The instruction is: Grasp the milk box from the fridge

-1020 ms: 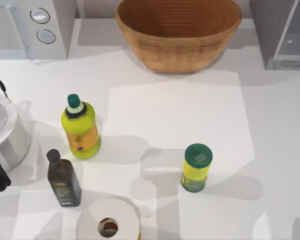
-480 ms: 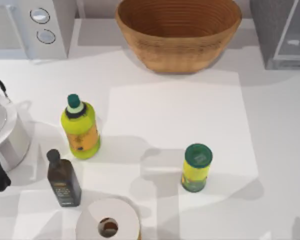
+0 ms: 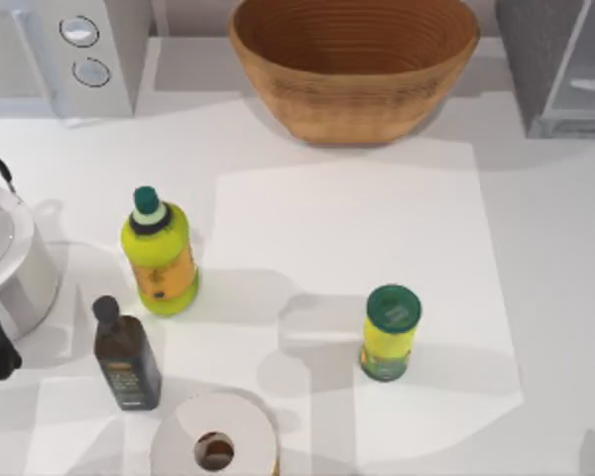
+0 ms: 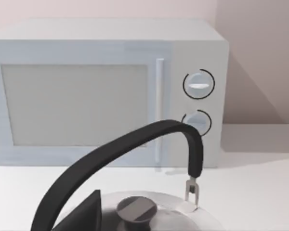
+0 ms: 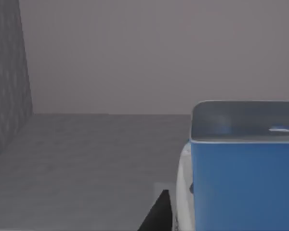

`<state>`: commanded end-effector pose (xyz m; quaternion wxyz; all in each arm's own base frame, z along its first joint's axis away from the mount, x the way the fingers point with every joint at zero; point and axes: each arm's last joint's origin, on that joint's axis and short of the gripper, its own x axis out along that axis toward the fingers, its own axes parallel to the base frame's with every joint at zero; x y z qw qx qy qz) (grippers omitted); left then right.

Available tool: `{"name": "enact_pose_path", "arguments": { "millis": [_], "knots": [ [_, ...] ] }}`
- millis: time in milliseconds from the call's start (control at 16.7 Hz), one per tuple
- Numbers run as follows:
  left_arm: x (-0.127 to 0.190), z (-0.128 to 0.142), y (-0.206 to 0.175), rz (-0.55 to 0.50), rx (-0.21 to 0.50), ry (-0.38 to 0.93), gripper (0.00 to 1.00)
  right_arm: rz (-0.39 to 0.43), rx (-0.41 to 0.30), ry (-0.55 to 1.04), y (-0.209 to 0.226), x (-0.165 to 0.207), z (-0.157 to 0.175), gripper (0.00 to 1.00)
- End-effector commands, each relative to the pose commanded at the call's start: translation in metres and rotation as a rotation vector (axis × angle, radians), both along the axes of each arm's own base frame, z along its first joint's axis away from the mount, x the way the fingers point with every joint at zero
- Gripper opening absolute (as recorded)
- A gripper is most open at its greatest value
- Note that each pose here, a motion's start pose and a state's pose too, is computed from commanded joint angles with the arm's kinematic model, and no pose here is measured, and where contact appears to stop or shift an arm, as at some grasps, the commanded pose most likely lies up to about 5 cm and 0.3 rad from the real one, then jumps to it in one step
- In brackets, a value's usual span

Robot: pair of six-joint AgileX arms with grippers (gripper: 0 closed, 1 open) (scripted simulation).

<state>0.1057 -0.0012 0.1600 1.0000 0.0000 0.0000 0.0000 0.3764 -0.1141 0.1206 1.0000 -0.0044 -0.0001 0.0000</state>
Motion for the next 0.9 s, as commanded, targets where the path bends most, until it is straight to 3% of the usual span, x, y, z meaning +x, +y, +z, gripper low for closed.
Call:
{"name": "enact_pose_path", "arguments": {
  "millis": [240, 480, 720, 900],
  "knots": [
    [0.000, 0.000, 0.000, 0.000, 0.000, 0.000, 1.00, -0.004, 0.005, 0.003, 0.001, 0.001, 0.001, 0.00],
    [0.000, 0.000, 0.000, 0.000, 0.000, 0.000, 1.00, -0.068, 0.019, 0.005, 0.002, -0.014, 0.026, 0.00],
    [0.000, 0.000, 0.000, 0.000, 0.000, 0.000, 1.00, -0.093, 0.014, 0.036, 0.024, -0.054, 0.065, 0.00],
    [0.000, 0.000, 0.000, 0.000, 0.000, 0.000, 1.00, -0.062, 0.029, 0.146, 0.050, -0.093, 0.069, 0.00]
  ]
}}
